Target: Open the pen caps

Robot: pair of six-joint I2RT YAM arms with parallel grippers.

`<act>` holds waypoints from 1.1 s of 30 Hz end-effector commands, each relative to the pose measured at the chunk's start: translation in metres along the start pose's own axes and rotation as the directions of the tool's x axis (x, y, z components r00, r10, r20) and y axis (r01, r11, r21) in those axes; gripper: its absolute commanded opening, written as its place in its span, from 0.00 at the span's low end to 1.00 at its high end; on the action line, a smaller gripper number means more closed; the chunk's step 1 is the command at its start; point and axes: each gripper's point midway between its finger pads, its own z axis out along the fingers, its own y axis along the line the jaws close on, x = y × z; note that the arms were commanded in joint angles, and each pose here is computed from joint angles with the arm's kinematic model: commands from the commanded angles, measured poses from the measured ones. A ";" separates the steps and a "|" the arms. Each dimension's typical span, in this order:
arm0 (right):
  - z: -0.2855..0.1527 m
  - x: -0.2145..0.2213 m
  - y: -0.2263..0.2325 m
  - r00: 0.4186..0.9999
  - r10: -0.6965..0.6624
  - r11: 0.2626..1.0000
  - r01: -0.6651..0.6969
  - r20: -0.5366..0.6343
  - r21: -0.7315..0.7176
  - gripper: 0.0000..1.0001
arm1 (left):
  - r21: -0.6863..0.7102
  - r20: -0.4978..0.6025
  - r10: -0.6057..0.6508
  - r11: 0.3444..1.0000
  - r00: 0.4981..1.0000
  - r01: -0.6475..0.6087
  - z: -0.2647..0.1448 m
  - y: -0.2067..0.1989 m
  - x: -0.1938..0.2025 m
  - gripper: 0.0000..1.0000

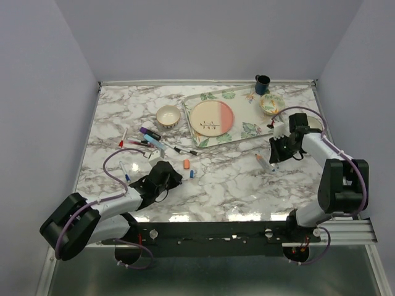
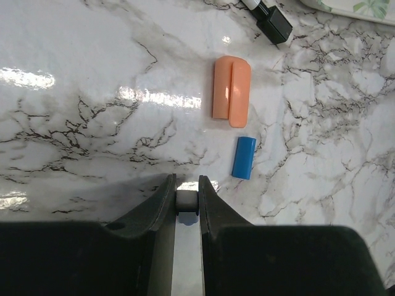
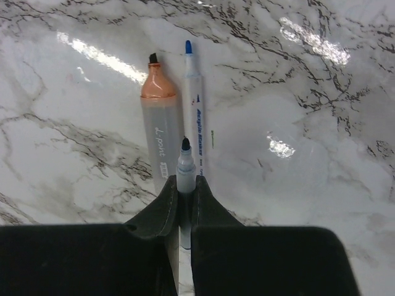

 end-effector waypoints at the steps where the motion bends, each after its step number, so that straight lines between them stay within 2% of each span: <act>1: 0.002 0.009 -0.011 0.998 0.055 0.998 -0.057 -0.040 -0.025 0.12 | 0.013 -0.021 -0.001 1.000 1.000 0.001 0.004 -0.005 0.002 0.09; 5: 0.004 0.013 -0.016 0.995 0.089 0.995 -0.091 -0.050 -0.042 0.20 | 0.015 -0.033 0.002 1.000 0.999 -0.002 0.005 -0.005 0.005 0.13; 9: 0.007 0.017 -0.016 0.992 0.109 0.991 -0.113 -0.066 -0.072 0.22 | 0.011 -0.041 0.001 1.000 0.999 0.000 0.006 -0.004 0.007 0.17; 11: 0.008 0.018 -0.015 0.991 0.112 0.990 -0.118 -0.072 -0.083 0.25 | 0.008 -0.044 0.000 1.000 0.999 0.000 0.006 -0.003 0.008 0.23; 14: 0.008 0.019 -0.015 0.990 0.117 0.988 -0.124 -0.074 -0.088 0.28 | 0.009 -0.046 -0.001 1.000 0.999 0.002 0.006 -0.003 0.009 0.27; 18: 0.009 0.020 -0.014 0.990 0.120 0.987 -0.127 -0.081 -0.095 0.29 | 0.010 -0.051 -0.006 1.000 0.999 0.006 0.007 -0.003 0.010 0.29; 25: 0.004 0.017 -0.016 0.991 0.121 0.988 -0.126 -0.060 -0.093 0.30 | 0.025 -0.059 -0.010 1.000 0.998 0.011 0.007 -0.006 0.011 0.43; 33: -0.011 0.005 -0.013 0.996 0.089 0.992 -0.087 0.018 -0.087 0.30 | 0.031 -0.052 -0.007 0.999 0.999 0.008 0.005 -0.008 0.008 0.51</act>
